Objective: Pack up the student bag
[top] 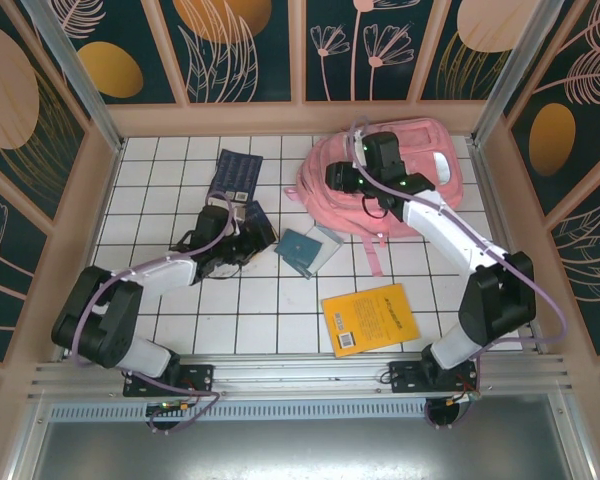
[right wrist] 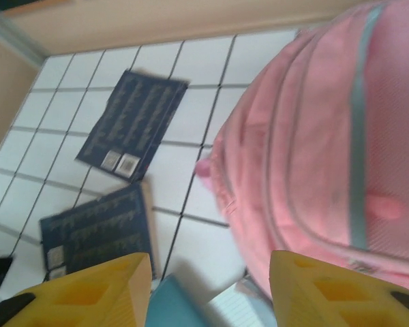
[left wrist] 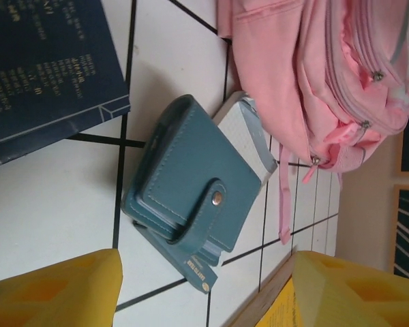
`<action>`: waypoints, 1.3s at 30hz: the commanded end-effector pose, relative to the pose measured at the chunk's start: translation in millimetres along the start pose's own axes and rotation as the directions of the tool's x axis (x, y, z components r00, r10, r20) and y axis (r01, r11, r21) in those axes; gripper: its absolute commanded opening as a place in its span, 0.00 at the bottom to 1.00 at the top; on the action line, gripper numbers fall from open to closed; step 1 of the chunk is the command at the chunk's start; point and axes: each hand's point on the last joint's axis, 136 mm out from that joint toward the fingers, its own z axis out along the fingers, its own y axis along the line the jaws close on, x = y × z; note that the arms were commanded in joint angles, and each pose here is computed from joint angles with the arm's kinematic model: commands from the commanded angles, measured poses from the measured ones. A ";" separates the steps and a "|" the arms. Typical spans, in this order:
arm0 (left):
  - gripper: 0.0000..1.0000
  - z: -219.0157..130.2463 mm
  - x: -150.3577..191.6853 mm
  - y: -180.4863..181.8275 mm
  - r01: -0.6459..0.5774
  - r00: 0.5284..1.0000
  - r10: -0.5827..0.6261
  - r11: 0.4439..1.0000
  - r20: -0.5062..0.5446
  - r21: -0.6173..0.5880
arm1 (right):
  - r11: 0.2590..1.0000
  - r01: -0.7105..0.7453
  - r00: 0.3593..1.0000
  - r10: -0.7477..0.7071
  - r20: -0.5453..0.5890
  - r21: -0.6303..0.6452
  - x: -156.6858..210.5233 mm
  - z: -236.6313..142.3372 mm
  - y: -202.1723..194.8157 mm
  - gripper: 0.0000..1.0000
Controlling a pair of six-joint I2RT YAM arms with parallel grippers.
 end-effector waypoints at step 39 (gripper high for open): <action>0.57 63.8 19.8 14.0 0.091 0.993 -0.081 0.989 -0.084 0.113 | 0.988 -0.125 0.880 0.071 -0.469 -0.086 188.0 102.6 3.4 0.17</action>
